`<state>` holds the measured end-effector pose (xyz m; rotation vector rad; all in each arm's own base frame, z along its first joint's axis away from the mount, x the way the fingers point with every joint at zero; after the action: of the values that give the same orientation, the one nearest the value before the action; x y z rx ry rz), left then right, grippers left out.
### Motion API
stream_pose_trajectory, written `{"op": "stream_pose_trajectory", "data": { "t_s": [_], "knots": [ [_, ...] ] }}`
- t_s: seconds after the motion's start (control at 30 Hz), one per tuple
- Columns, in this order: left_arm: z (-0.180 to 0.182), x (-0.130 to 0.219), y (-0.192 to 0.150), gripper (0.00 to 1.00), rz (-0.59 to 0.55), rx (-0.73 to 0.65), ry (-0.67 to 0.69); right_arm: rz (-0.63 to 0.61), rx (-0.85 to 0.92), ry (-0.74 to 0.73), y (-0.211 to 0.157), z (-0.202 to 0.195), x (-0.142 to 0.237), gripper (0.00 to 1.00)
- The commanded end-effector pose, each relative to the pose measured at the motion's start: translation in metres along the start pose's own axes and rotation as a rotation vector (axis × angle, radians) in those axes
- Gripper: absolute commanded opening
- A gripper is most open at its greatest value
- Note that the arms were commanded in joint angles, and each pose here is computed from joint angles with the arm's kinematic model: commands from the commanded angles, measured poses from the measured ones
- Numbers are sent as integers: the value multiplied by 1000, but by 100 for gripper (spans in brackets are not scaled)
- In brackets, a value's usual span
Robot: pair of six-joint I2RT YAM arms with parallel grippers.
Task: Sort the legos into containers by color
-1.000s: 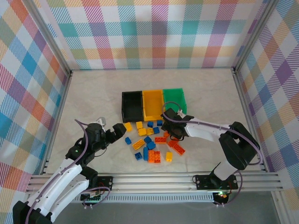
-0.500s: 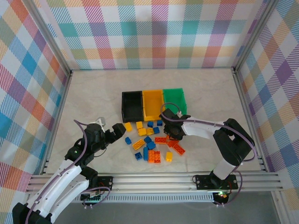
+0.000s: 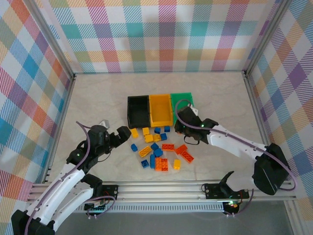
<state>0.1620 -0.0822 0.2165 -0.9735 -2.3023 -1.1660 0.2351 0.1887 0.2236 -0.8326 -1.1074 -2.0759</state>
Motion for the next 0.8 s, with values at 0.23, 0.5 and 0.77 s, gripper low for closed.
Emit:
{"op": "stream_pose_trajectory", "data": {
  "t_s": [0.23,0.5,0.77],
  "knots": [
    [1,0,2,100,51,-94,95,25,178,-78,84,20,-61,20],
    [5,-2,-3,100,108,-119,132,44,175,-134,107,31,-97,30],
    [4,-22,-8,88,218,-142,135,18,149,-74,111,37,-74,66]
  ]
}}
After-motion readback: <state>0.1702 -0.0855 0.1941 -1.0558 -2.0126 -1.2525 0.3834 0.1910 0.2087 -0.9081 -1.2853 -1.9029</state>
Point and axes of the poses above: each hand's point on the last joint's axis, 136 mm out from that joint toward the fingers, its own x axis back along the fingers, its own z axis along the line the jaws close on, y = z × x, the point moved 10 cm from there along x, back along the fingers, and after that the axes turned 10 degrees about -x, right-handed, at the moved point
